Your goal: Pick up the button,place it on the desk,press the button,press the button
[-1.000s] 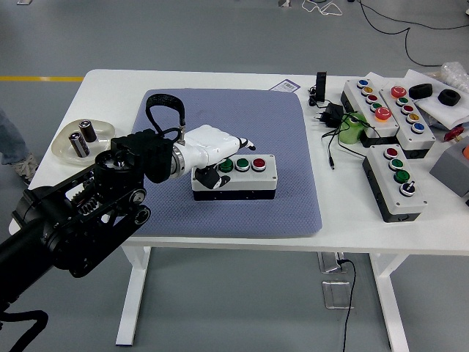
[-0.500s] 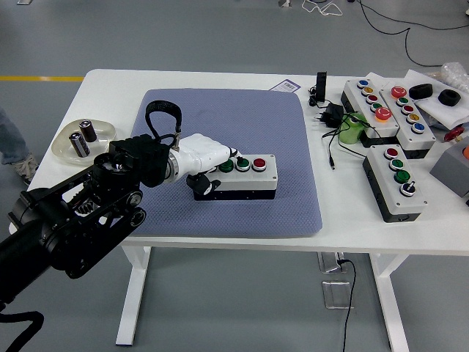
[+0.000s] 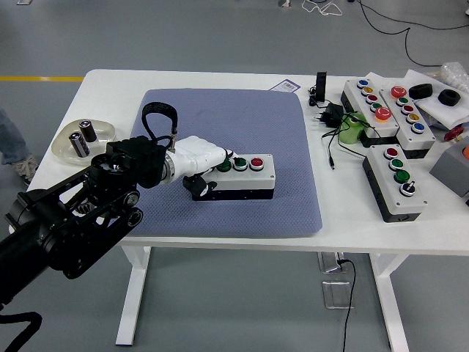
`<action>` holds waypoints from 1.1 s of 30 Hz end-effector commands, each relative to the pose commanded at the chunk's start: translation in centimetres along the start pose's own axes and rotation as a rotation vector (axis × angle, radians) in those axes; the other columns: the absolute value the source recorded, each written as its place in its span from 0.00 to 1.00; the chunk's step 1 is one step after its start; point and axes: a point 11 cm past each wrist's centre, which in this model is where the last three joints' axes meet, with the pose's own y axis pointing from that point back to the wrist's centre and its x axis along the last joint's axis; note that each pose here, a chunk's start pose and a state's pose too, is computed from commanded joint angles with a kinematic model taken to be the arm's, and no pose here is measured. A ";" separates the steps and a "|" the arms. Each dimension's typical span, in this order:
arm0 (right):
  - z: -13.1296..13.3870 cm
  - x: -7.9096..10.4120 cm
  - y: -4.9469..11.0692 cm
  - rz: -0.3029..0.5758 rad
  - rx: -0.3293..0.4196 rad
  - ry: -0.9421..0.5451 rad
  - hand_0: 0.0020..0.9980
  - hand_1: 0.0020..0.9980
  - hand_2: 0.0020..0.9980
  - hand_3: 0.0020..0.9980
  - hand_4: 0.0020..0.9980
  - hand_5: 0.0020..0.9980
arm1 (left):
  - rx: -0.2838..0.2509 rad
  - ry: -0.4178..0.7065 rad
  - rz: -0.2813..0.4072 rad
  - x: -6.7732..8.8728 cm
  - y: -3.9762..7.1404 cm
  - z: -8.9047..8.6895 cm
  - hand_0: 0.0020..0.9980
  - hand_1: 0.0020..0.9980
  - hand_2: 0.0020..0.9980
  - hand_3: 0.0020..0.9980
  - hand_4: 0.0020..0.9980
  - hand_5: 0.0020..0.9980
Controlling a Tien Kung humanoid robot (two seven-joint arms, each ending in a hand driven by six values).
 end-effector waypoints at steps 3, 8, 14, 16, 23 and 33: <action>0.1 0.0 0.0 0.001 -0.002 0.002 0.63 0.55 0.58 0.64 0.22 0.26 | -0.034 0.012 0.039 1.2 0.3 0.9 0.00 0.00 0.04 0.84 0.57 0.00; 0.2 0.1 0.0 0.001 -0.003 0.006 0.63 0.55 0.58 0.64 0.22 0.26 | -0.058 0.002 0.040 1.5 0.0 2.0 0.00 0.00 0.04 0.84 0.57 0.00; 0.3 0.1 0.0 0.001 -0.004 0.010 0.63 0.55 0.58 0.64 0.22 0.26 | -0.058 -0.018 0.007 1.0 -1.1 2.5 0.00 0.00 0.04 0.84 0.57 0.00; 0.3 0.1 0.0 0.001 -0.003 0.010 0.63 0.55 0.58 0.64 0.22 0.26 | -0.054 -0.020 -0.002 0.9 -1.4 2.5 0.00 0.00 0.04 0.84 0.57 0.00; 0.1 0.1 0.0 0.000 0.001 0.012 0.63 0.55 0.58 0.64 0.22 0.26 | -0.044 -0.011 -0.011 0.7 -1.9 2.3 0.00 0.00 0.04 0.84 0.57 0.00; 0.0 0.2 0.0 0.001 0.003 0.015 0.63 0.55 0.58 0.64 0.22 0.26 | -0.042 -0.014 -0.037 0.2 -2.6 2.5 0.00 0.00 0.04 0.84 0.56 0.00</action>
